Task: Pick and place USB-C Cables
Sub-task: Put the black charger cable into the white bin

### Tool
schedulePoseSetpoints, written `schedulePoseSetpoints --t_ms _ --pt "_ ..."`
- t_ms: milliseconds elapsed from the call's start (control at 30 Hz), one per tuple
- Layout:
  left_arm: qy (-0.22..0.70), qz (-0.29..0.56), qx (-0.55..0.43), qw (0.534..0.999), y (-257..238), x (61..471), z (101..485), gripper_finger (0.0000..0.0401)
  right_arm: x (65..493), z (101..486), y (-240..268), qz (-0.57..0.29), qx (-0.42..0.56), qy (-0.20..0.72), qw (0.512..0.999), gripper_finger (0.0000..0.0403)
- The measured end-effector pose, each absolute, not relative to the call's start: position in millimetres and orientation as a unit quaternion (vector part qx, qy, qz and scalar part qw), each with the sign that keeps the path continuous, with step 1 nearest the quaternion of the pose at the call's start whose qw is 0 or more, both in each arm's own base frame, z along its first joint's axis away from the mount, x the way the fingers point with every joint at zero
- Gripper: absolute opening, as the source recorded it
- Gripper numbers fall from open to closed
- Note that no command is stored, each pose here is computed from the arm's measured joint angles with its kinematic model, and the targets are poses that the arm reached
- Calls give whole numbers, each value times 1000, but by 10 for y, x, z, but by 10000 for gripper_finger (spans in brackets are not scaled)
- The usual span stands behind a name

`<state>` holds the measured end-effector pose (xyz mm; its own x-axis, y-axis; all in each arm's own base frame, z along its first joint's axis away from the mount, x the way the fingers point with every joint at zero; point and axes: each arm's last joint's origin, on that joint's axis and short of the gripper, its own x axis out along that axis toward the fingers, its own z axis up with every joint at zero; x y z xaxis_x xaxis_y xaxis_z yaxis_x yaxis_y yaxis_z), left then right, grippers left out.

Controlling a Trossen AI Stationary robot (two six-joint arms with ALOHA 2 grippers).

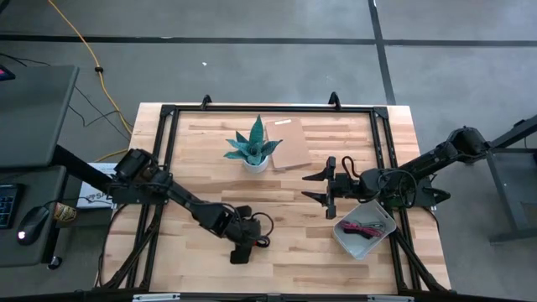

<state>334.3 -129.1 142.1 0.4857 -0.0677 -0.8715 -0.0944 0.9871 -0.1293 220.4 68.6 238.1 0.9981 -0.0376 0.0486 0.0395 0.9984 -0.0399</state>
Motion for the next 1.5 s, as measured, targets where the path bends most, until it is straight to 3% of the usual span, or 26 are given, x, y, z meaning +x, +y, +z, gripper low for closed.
schedulePoseSetpoints --t_ms 500,700,1033,1167,1333,1500 --pt "505 47 -49 860 -1340 3274 1284 170 2204 2381 686 -19 -20 -24 999 193" --pt "522 26 -5 852 -1359 3310 1095 170 2204 2376 686 -19 -21 -22 999 193" --pt "521 30 -11 853 -1360 3361 1160 167 2205 2375 685 -19 -22 -21 999 193" --pt "531 30 -9 847 -1370 3374 1206 129 2205 2374 685 -19 -22 -21 999 193" --pt "540 32 -1 841 -1337 3324 1355 24 2205 2370 685 -19 -22 -19 999 193" --pt "492 63 43 867 -1366 3208 1652 16 2206 2353 685 -19 -26 -10 999 193"
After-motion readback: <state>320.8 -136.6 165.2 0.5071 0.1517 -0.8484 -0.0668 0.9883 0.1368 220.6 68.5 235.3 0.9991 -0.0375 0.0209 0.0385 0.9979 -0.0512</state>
